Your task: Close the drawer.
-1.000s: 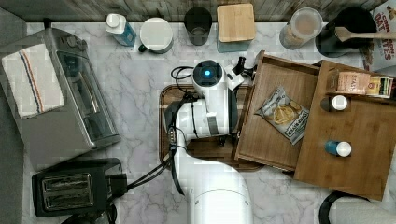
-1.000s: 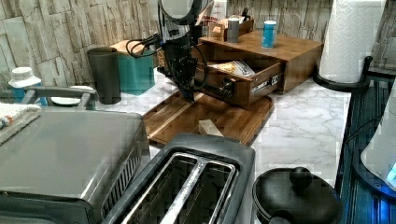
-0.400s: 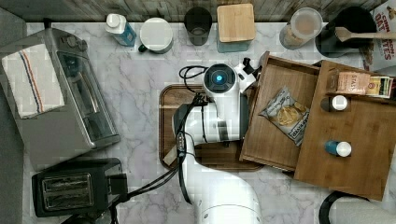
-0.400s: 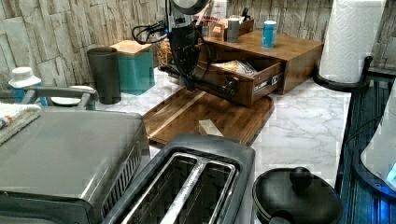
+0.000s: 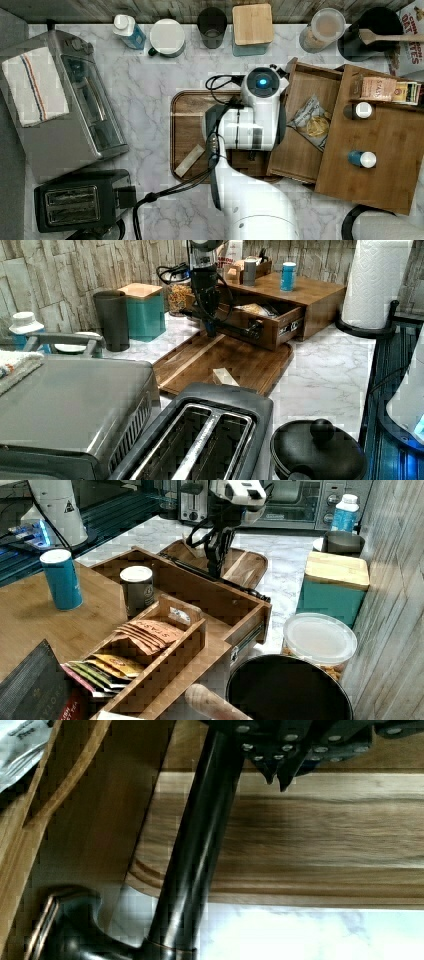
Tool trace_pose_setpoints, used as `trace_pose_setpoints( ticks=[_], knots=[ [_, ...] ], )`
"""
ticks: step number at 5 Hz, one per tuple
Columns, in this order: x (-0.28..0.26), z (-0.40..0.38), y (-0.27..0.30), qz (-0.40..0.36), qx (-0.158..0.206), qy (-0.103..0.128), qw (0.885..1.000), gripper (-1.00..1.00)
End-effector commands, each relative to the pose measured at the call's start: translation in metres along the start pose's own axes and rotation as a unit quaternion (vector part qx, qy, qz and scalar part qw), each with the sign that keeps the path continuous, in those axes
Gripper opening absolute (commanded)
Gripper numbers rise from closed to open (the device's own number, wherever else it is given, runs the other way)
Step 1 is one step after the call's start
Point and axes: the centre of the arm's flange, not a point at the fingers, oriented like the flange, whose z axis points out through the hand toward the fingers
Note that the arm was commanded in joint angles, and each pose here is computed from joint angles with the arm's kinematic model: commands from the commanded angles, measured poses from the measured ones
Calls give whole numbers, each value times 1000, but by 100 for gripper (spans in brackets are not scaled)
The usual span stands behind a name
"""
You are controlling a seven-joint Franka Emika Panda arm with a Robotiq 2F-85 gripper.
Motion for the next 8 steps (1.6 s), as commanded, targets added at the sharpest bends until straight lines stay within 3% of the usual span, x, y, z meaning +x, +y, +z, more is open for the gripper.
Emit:
trace_pose_setpoints(
  ticks=[1,2,3,4,5,6,8],
  knots=[
    [-31,-65,215,122,-28,87,988,-100],
    [-41,-56,253,124,-35,95,987,-100],
    [-51,-88,288,139,-84,33,986,-100],
    [-61,-85,337,137,-77,64,986,-100],
    [-83,-65,361,142,-74,146,976,-100],
    [-78,-73,353,156,-60,101,981,-100],
    [-79,-73,353,156,-60,101,981,-100]
  ],
)
